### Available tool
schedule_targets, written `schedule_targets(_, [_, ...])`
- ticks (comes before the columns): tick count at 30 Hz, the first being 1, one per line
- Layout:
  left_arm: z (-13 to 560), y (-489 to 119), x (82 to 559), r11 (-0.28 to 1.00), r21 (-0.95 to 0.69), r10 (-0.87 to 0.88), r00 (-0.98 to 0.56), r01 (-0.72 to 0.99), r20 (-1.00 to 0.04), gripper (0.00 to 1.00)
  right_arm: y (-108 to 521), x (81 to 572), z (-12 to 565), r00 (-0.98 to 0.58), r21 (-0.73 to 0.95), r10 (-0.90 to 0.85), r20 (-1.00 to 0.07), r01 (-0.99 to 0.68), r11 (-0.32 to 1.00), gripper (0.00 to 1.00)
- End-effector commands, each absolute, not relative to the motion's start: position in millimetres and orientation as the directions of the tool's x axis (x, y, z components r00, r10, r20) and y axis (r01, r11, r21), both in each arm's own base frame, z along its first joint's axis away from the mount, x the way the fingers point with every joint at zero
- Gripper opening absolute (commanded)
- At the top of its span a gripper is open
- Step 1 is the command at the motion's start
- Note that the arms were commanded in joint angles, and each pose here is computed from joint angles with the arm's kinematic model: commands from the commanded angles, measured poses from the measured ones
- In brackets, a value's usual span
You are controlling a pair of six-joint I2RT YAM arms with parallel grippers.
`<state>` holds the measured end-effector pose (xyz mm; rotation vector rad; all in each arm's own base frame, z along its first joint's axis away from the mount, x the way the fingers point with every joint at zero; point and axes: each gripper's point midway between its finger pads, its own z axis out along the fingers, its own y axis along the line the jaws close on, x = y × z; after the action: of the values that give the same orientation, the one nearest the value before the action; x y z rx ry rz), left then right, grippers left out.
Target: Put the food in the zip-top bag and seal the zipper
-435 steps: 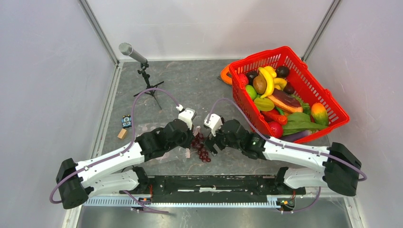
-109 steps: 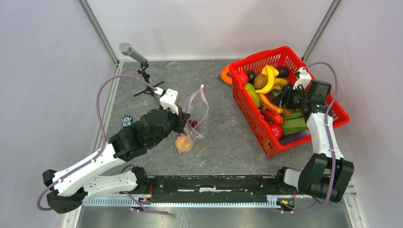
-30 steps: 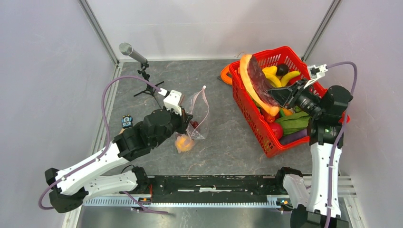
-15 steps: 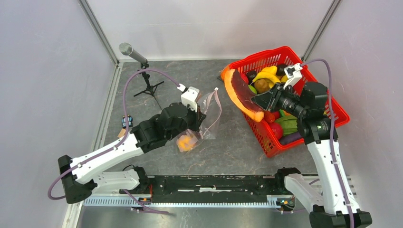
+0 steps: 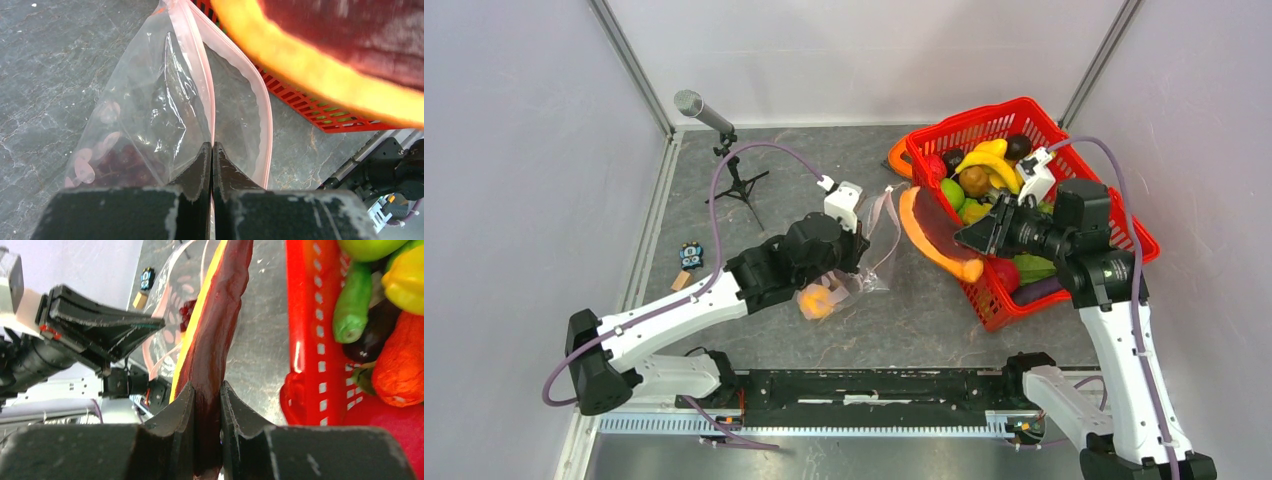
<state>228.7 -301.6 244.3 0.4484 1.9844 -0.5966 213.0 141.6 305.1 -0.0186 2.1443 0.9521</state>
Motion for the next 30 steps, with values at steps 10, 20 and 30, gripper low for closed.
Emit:
schedule_targets(10, [268,-323,239,0.795,-0.276,-0.011,-0.442,0.54,-0.897,0.02,148,183,337,-0.664,0.653,0.312,-0.68,-0.354,0.669,0.0])
schedule_targets(20, [270,-328,241,0.786,-0.277,-0.014,-0.432,0.552,-0.902,0.02,163,178,301,-0.764,0.702,0.235,-0.6,-0.363,0.613,0.0])
schedule_targets(30, [261,-342,236,0.744,-0.232,0.074,-0.422,0.627,-0.904,0.02,170,186,275,-0.807,0.718,0.203,-0.554,-0.339,0.608,0.0])
